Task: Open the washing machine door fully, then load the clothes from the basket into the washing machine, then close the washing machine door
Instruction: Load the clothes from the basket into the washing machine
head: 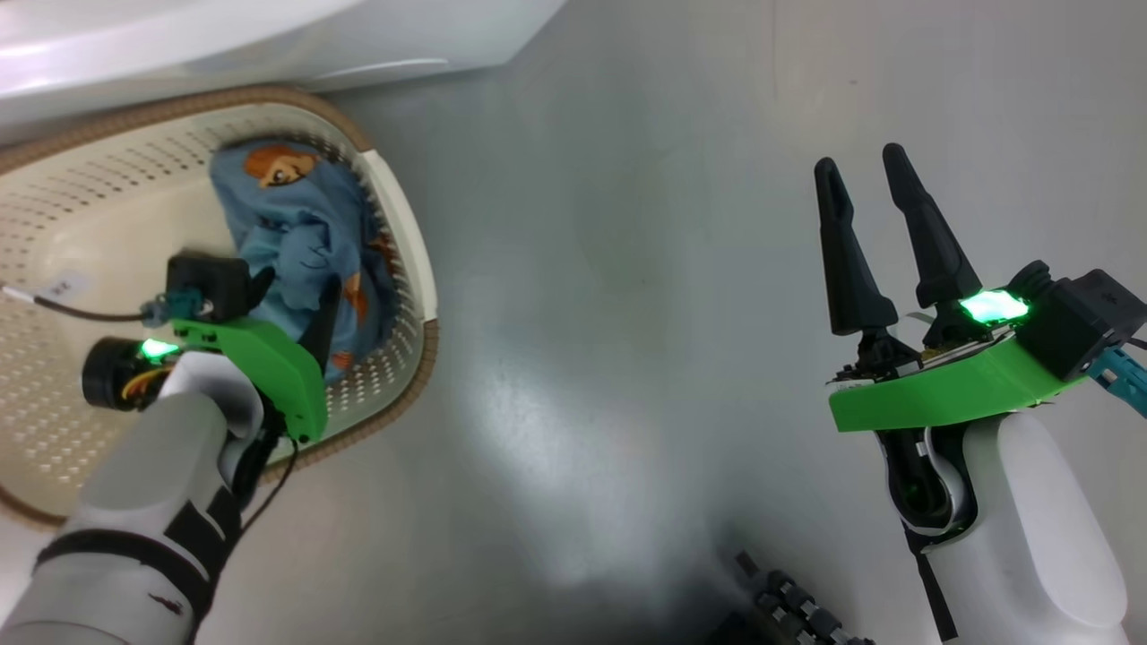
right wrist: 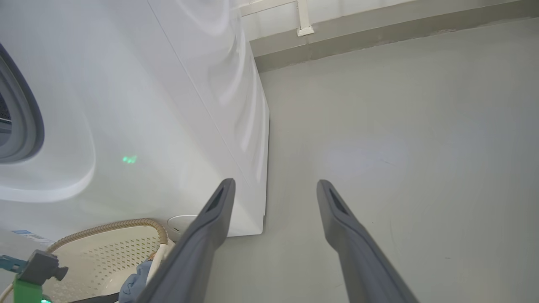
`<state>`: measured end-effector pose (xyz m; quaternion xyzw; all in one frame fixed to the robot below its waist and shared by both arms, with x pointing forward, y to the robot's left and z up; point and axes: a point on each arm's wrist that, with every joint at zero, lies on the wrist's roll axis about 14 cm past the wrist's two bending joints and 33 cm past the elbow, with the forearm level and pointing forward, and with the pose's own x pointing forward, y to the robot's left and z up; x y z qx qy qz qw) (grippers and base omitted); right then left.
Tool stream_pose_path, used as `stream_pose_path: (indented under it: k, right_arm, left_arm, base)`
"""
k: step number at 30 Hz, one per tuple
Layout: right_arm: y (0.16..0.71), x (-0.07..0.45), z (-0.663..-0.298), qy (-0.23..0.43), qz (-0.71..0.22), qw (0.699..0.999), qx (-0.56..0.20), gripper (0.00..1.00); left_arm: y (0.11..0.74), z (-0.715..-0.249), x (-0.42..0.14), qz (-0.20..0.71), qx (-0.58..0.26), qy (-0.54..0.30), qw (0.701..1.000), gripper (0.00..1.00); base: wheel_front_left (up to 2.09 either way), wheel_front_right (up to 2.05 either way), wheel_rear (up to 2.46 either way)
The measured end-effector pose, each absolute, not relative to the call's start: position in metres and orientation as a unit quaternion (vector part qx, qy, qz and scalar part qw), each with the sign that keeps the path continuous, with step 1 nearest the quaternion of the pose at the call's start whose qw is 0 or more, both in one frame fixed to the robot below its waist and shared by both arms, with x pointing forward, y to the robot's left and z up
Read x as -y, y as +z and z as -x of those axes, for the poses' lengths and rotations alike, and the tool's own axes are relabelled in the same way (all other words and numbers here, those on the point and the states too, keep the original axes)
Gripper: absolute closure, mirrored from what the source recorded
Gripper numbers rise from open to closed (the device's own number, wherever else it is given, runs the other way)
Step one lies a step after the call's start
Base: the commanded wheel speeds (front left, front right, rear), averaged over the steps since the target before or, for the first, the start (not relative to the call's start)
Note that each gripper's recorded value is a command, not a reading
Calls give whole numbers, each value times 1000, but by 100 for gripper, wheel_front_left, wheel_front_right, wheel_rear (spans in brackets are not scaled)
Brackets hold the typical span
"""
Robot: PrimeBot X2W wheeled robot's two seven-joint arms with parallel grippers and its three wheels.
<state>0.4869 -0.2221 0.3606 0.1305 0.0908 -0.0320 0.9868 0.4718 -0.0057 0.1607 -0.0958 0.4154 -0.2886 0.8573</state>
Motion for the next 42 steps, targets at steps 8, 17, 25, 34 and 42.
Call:
stream_pose_path:
  k: [8,17,25,34,42]
  right_arm:
    - [353,226,-486,-38,-125,987,-98,0]
    - [350,230,-482,-41,-115,987,-105,0]
    - [359,229,-484,-40,-117,988,-94,0]
    - [379,219,-487,-25,-127,989,-74,0]
    - [400,207,-490,-2,-130,990,-54,0]
  left_arm:
    - [141,-475,9,97,-441,-291,844,0]
    - [127,-474,15,100,-465,-297,828,100]
    - [136,-481,7,115,-459,-278,836,100]
    - [168,-488,-11,124,-424,-257,859,100]
    - [213,-500,-33,136,-379,-233,885,100]
  base:
    - [0,0,0]
    - [0,0,0]
    - [0,0,0]
    - [0,0,0]
    - [0,0,0]
